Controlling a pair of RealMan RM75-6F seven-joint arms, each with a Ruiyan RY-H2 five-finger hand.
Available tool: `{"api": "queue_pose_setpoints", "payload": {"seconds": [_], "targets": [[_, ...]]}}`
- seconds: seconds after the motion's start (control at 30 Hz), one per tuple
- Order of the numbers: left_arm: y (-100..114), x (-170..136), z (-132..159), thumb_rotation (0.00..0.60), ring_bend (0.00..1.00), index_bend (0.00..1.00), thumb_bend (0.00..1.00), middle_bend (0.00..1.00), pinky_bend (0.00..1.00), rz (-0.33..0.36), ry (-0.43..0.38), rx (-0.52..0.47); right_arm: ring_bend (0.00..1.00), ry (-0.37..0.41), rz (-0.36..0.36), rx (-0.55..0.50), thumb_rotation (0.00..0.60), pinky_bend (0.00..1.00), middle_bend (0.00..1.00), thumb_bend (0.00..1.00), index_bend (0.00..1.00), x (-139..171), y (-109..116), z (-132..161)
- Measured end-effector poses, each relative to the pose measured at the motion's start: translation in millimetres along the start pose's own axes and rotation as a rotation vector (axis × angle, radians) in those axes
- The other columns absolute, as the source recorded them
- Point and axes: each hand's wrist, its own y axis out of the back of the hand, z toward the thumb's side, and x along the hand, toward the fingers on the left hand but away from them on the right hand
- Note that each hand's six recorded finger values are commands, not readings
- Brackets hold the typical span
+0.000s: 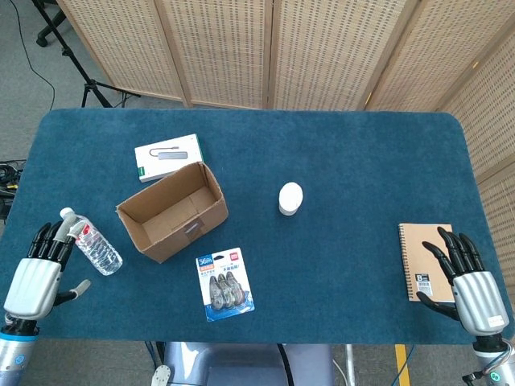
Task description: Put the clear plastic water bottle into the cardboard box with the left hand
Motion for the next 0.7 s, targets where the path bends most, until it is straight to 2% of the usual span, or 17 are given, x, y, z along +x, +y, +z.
{"api": "queue_pose_setpoints", "payload": {"seconds": [0.17,0.27,0.5,0.7], "targets": [[11.1,11.3,-9.2,0.600,0.00,0.00,0.00,0.00,0.00,-0.068,0.007,0.025,0.00,-0.002,0.000,0.001,0.600,0.00,0.00,0.14,0.15,0.0,-0.1,-0.5],[11.6,21.1,-17.5,0.600,0.00,0.00,0.00,0.00,0.00,-0.147,0.013,0.046,0.00,-0.002,-0.001,0.001,0.600,0.00,0.00,0.14,0.15,-0.3,0.1,-0.5],[-1.1,43.1,-38.0,0.600,0.00,0.00,0.00,0.00,0.00,-0.409,0.034,0.104,0.00,-0.007,0.001,0.001,0.600,0.00,0.00,0.14,0.15,-1.3,-0.5,-1.4],[-5.7,58.9,-57.1,0.600,0.00,0.00,0.00,0.00,0.00,-0.539,0.084,0.154,0.00,-0.005,0.000,0.001,0.600,0.00,0.00,0.14,0.15,-1.4,-0.3,-1.1]]}}
